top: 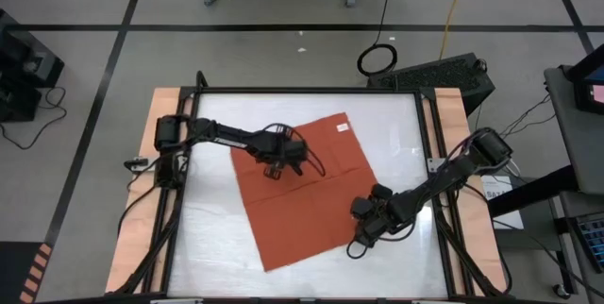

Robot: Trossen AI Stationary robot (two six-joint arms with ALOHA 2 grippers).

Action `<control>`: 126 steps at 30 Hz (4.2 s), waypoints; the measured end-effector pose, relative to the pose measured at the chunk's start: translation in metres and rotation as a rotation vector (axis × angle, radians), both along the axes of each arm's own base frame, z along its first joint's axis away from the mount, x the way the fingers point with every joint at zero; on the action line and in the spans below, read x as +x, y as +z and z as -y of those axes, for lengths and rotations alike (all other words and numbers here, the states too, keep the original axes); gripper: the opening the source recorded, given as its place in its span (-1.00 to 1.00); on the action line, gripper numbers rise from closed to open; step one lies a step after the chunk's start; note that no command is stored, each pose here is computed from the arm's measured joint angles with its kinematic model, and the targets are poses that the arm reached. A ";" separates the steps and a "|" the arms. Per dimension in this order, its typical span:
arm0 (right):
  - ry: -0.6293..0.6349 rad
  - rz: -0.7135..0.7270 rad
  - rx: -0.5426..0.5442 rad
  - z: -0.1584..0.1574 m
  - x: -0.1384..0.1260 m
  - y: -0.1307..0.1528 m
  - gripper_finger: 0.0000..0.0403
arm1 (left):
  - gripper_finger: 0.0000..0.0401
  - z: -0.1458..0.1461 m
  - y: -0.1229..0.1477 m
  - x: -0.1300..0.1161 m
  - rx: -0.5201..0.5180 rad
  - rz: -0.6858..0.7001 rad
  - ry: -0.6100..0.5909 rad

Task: Roll towel into tight, uniform cylinder
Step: Fold the kitchen towel

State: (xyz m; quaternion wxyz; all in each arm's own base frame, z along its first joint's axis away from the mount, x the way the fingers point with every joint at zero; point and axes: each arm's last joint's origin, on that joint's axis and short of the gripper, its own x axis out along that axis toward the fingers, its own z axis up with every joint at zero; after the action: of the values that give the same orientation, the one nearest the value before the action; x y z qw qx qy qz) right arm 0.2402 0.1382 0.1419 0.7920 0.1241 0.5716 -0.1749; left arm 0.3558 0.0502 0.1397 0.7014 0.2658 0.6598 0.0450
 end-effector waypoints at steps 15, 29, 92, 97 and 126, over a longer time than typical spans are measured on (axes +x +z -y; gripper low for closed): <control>-0.008 0.063 -0.145 0.022 -0.012 0.026 0.10 | 0.01 0.034 0.018 -0.024 -0.049 -0.071 0.194; -0.010 0.109 -0.060 0.027 -0.016 0.002 0.10 | 0.01 0.057 0.015 -0.025 -0.201 -0.082 0.219; 0.528 -0.057 -0.058 -0.055 -0.002 0.052 0.10 | 0.01 0.113 0.110 -0.043 -0.154 0.196 -0.206; 0.566 -0.089 -0.073 -0.061 -0.017 0.041 0.10 | 0.01 0.166 0.100 -0.068 -0.234 0.130 -0.228; 0.528 -0.041 -0.130 -0.057 -0.033 0.010 -0.21 | 0.01 0.270 -0.002 -0.133 -0.414 0.148 -0.065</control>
State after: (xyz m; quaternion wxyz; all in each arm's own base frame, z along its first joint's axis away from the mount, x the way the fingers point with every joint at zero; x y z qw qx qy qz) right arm 0.2074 0.1952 0.1515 0.8047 -0.0837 0.5877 -0.0011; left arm 0.2232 -0.2198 0.1377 0.7885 0.1334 0.5928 -0.0949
